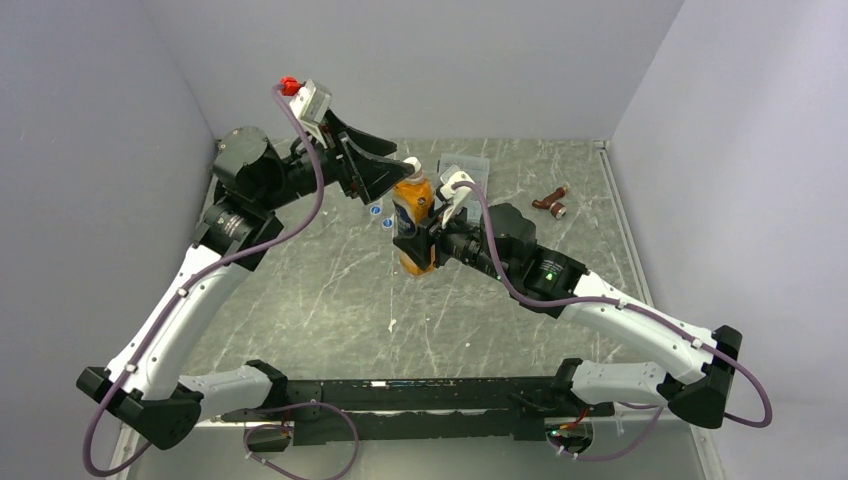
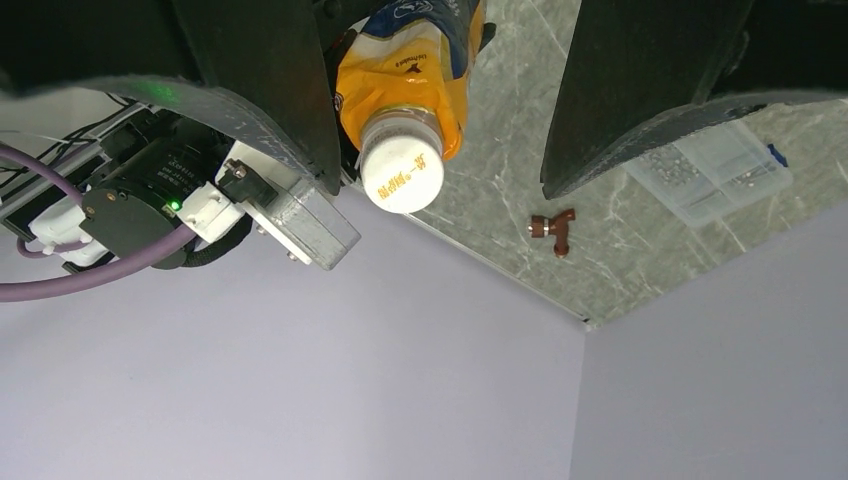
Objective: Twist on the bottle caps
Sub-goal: Screw the bottle cap onto the plastic bottle.
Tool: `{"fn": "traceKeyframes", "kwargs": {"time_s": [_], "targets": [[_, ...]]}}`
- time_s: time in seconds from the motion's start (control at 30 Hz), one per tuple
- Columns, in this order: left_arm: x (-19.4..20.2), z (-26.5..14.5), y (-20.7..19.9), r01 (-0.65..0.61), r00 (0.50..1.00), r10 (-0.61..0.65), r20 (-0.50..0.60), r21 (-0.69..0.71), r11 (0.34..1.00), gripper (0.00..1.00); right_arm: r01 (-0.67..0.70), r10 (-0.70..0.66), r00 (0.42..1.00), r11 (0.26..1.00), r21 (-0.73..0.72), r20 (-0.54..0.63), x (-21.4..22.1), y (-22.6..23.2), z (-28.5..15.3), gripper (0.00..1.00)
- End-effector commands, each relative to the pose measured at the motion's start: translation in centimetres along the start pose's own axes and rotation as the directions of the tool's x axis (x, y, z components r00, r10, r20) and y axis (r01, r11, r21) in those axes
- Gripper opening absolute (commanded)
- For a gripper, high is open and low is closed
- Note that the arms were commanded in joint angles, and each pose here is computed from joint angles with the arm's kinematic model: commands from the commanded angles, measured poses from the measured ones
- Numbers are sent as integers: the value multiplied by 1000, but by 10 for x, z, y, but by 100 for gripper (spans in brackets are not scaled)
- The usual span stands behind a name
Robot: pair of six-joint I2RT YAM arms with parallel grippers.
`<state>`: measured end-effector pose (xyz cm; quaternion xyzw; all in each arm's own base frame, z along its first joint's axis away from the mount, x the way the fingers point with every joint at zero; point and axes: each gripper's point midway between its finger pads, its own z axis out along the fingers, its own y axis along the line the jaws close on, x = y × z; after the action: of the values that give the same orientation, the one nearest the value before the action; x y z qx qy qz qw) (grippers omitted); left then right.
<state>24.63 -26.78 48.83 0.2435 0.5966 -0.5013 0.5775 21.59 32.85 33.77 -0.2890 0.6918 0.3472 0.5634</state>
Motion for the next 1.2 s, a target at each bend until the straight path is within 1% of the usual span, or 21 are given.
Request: {"fn": "traceKeyframes", "kwargs": {"time_s": [0.0, 0.23, 0.57, 0.67, 0.73, 0.8, 0.83, 0.97, 1.07, 1.17], "targets": [[-6, 3, -6, 2, 1000, -3, 19, 43, 999, 77, -15, 16, 995, 1000, -16, 101, -35, 5, -1, 21], [-5, 7, -7, 22, 1000, -23, 17, 60, 998, 71, -15, 17, 995, 1000, -19, 99, -34, 5, 0, 21], [0, 10, -6, 44, 999, -44, -2, 73, 996, 59, -17, 18, 995, 1000, -16, 95, -32, 5, 2, 21], [0, 10, -6, 43, 999, -43, -3, 74, 996, 49, -15, 16, 996, 1000, -18, 93, -31, 5, 2, 21], [0, 10, -6, 42, 999, -42, -4, 76, 996, 41, -13, 14, 996, 1000, -16, 87, -29, 5, 2, 21], [1, 10, -7, 41, 999, -40, -6, 79, 996, 36, -12, 13, 996, 1000, -15, 84, -28, 4, 2, 21], [1, 10, -7, 39, 999, -38, -7, 82, 996, 32, -11, 12, 996, 1000, -16, 83, -28, 5, 2, 21], [4, 10, -9, 38, 999, -35, -33, 96, 995, 27, -2, 3, 998, 1000, -23, 67, -25, 5, 2, 21], [9, 10, -13, 38, 997, -30, -69, 123, 992, 25, 14, -12, 999, 999, -42, 52, -24, 8, 2, 20], [13, 7, -18, 26, 994, -10, -108, 149, 988, 24, 32, -29, 999, 995, -90, 34, -21, 16, -2, 20]]}}
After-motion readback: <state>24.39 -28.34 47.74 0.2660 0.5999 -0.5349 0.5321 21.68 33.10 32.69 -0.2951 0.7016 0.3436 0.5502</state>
